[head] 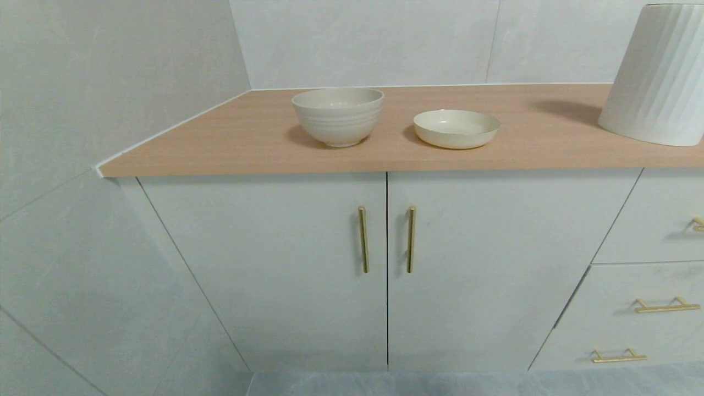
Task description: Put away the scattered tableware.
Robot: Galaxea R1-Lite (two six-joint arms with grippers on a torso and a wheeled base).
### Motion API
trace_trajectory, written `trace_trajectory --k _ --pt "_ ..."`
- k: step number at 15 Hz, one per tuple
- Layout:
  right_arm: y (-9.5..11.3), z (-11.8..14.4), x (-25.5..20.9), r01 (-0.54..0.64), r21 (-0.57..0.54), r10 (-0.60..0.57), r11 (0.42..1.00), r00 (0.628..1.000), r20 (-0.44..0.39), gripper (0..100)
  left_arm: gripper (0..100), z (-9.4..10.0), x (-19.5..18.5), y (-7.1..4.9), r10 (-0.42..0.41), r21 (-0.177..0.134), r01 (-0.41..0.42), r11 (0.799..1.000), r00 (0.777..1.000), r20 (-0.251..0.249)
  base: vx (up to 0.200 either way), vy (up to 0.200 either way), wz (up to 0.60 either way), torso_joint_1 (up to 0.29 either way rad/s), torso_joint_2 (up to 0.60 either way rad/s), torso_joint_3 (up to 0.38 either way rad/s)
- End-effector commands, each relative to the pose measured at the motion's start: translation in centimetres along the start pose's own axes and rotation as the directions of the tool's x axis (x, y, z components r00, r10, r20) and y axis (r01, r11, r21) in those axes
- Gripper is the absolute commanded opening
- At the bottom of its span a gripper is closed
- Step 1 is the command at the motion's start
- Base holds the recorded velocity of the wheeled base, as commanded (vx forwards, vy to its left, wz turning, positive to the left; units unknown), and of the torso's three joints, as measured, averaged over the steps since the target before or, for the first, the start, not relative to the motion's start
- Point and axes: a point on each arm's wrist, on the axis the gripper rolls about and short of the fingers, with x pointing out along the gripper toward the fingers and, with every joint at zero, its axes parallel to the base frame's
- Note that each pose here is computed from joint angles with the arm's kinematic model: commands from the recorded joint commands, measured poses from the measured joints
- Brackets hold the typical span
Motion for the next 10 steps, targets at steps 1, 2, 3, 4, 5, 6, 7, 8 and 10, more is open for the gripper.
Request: trace_trajectory --k 1,2,3,4,5,6,7,8,10 --pt "0.0 0.1 0.0 -0.001 0.0 0.001 1.0 1.0 0.006 100 100 0.0 0.0 0.0 0.0 0.0 0.0 1.0 1.0 0.0 0.0 0.0 0.0 0.0 0.0 0.0" --pt "0.1 2.0 -0.5 -0.049 0.019 0.047 0.999 0.997 0.065 100 100 0.0 0.0 0.0 0.0 -0.002 0.0 1.0 1.0 0.0 0.0 0.0 0.0 0.0 0.0 0.0" --pt "0.1 5.6 -1.0 -0.149 0.104 0.137 0.983 0.984 0.116 100 100 0.0 0.0 0.0 0.0 0.0 0.0 1.0 1.0 0.002 0.0 0.0 0.0 0.0 0.0 0.0" --pt "0.3 7.8 -0.2 -0.255 0.139 0.249 0.957 0.967 0.062 100 100 0.0 0.0 0.0 0.0 0.0 0.0 1.0 1.0 0.002 0.0 0.0 0.0 0.0 0.0 0.0" --pt "0.6 8.8 1.4 -0.352 0.151 0.361 0.924 0.932 -0.034 100 100 0.0 0.0 0.0 0.0 0.0 0.0 1.0 1.0 0.0 0.0 0.0 0.0 0.0 0.0 0.0" --pt "0.8 9.1 2.4 -0.391 0.158 0.407 0.907 0.91 -0.086 100 100 0.0 0.0 0.0 0.0 0.0 0.0 1.0 1.0 0.0 0.0 0.0 0.0 0.0 0.0 0.0" --pt "2.0 9.8 6.2 -0.49 0.171 0.519 0.855 0.816 -0.257 100 100 0.0 0.0 0.0 0.0 0.0 0.0 1.0 1.0 0.0 0.0 0.0 0.0 0.0 0.0 0.0" --pt "2.9 10.2 8.9 -0.526 0.159 0.547 0.836 0.773 -0.321 100 100 0.0 0.0 0.0 0.0 -0.002 0.0 1.0 1.0 0.0 0.0 0.0 0.0 0.0 0.0 0.0" --pt "5.7 11.1 14.2 -0.597 0.164 0.613 0.785 0.711 -0.345 100 100 0.0 0.0 0.0 0.0 0.0 0.0 1.0 1.0 0.0 0.0 0.0 0.0 0.0 0.0 0.0"
